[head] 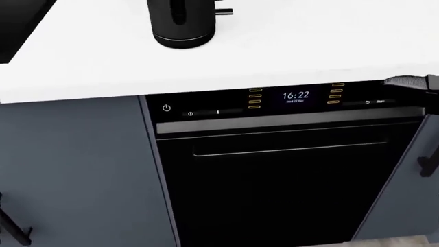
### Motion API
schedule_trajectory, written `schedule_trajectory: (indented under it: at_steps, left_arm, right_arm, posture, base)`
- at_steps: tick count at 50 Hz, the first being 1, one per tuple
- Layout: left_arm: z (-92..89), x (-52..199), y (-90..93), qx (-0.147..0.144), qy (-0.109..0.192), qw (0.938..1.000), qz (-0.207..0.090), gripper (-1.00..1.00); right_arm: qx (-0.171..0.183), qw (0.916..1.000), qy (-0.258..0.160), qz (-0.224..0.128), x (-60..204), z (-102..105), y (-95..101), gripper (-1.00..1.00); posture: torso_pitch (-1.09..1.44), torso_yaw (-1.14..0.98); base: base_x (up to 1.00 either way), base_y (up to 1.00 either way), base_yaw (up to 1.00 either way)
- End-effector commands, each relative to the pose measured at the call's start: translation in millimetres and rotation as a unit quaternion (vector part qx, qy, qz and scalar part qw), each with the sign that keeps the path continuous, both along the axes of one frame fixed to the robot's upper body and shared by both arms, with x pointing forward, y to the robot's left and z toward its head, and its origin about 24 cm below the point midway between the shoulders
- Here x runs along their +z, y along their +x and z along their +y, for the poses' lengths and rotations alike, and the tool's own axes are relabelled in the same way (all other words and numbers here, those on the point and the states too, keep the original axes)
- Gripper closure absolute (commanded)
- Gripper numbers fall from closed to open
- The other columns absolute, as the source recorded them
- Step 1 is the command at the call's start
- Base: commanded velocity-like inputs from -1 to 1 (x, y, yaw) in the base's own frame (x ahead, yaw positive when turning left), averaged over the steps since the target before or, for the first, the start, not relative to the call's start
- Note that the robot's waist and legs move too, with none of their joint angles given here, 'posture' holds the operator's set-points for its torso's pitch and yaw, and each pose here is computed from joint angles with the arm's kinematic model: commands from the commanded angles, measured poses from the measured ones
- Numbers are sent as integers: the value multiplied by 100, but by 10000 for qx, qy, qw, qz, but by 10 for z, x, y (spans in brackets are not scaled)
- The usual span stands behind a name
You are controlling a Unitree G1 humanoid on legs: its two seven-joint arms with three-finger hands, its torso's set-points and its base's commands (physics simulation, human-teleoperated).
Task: Press the button to open the lid of the electric kettle.
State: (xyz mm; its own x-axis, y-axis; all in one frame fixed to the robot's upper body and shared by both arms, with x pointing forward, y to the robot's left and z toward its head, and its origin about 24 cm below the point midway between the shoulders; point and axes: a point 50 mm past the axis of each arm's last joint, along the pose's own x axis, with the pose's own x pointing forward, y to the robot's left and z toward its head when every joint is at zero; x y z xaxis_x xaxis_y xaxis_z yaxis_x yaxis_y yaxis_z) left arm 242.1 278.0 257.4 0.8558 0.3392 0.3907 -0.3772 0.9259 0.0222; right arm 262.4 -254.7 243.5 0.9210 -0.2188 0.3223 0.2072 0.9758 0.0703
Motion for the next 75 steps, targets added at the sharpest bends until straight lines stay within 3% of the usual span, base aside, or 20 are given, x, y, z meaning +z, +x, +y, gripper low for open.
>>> schedule_trajectory:
  at_steps: [1,75]
  left_arm:
    - [-47,155,-59,-67,196,9989,-425,-100]
    - [-59,220,-105,-76,217,9985,-504,-100]
  right_arm:
    - [-90,9986,-133,-503,184,-11,-75,-100]
    - [-195,9986,-55,-487,179,-72,-61,-100]
  posture:
    - [0,0]
    - [0,0]
  base:
    - [23,16,0]
    - [23,10,0]
